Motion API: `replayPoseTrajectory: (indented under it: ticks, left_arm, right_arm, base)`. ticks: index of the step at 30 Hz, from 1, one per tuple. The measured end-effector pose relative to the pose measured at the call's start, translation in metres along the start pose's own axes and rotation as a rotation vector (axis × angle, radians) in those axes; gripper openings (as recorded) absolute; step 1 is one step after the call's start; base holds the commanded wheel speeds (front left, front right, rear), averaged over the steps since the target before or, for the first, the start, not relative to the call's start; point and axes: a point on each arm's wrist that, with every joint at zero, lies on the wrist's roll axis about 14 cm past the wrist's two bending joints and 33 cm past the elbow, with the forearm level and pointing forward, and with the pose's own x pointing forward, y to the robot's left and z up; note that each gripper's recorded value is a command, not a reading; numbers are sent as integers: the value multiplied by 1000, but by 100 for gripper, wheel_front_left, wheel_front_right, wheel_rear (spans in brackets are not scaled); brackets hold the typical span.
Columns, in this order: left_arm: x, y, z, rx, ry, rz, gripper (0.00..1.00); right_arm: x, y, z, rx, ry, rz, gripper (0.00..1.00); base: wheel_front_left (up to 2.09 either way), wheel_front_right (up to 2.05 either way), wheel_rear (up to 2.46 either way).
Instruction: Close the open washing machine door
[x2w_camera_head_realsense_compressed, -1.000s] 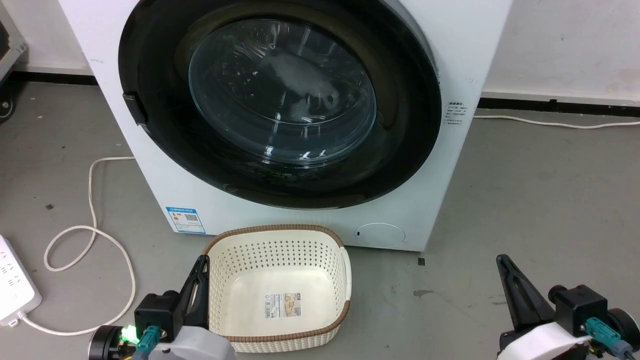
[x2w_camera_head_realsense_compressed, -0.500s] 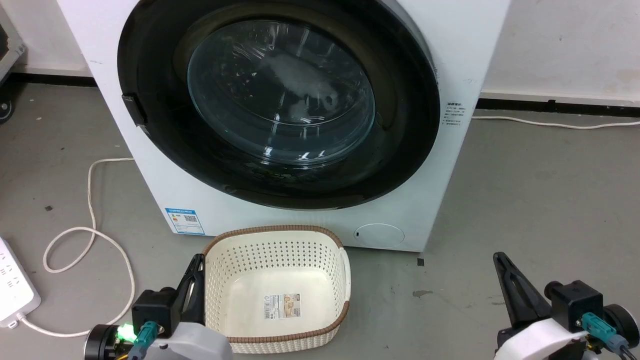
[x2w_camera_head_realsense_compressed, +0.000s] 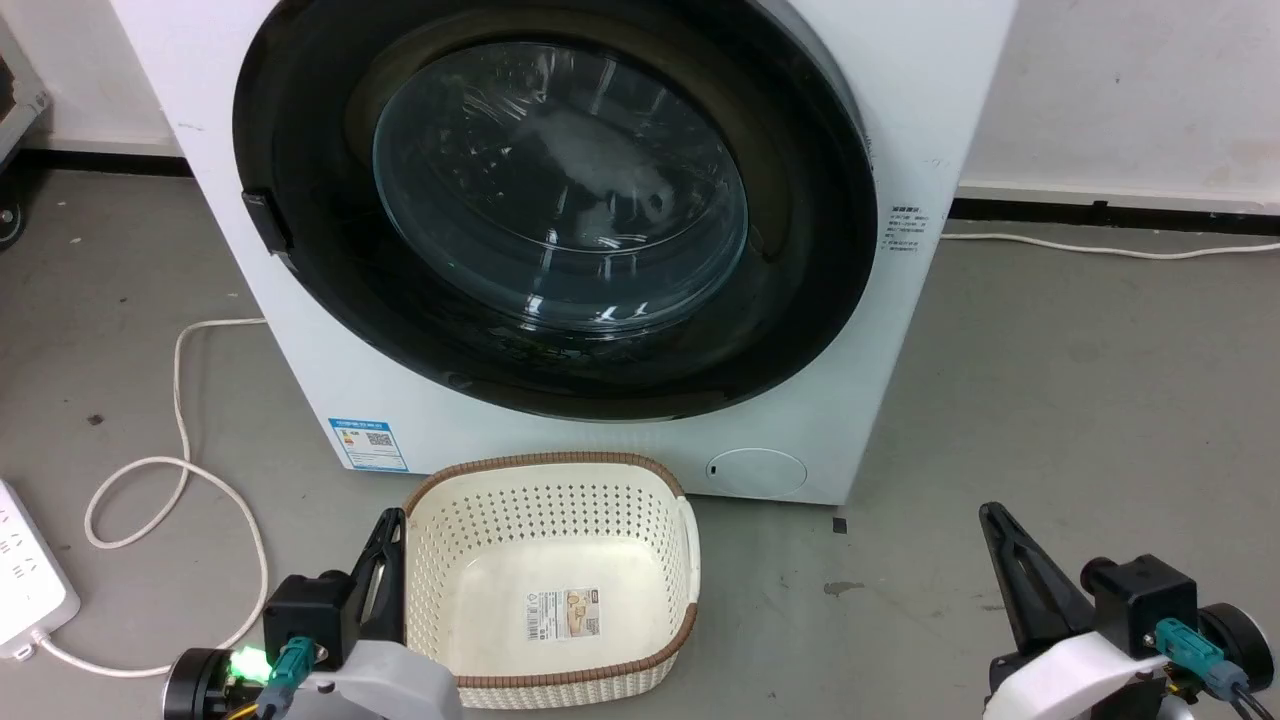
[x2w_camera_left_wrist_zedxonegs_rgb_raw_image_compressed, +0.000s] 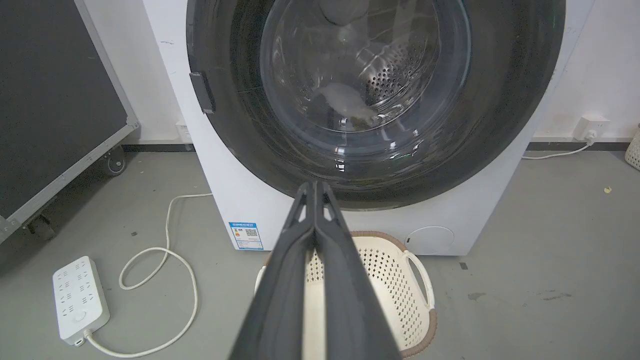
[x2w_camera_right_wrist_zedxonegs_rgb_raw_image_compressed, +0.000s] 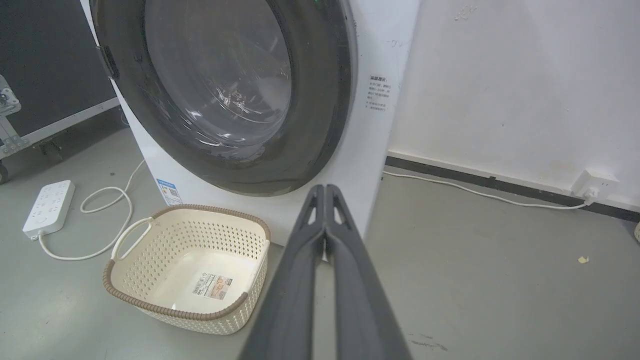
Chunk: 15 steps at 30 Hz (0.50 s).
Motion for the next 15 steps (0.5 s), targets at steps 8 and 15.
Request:
replayPoseTrajectory:
  ticks: [8,15]
  left_arm:
    - [0,2,0,10,11,9,0]
    - [1,4,0,14,19,16,0]
  right_arm:
    - [0,2,0,-7,12,4,0]
    - [0,3,1,-8,18,7,0]
  base:
    - [0,0,0]
    - [0,0,0]
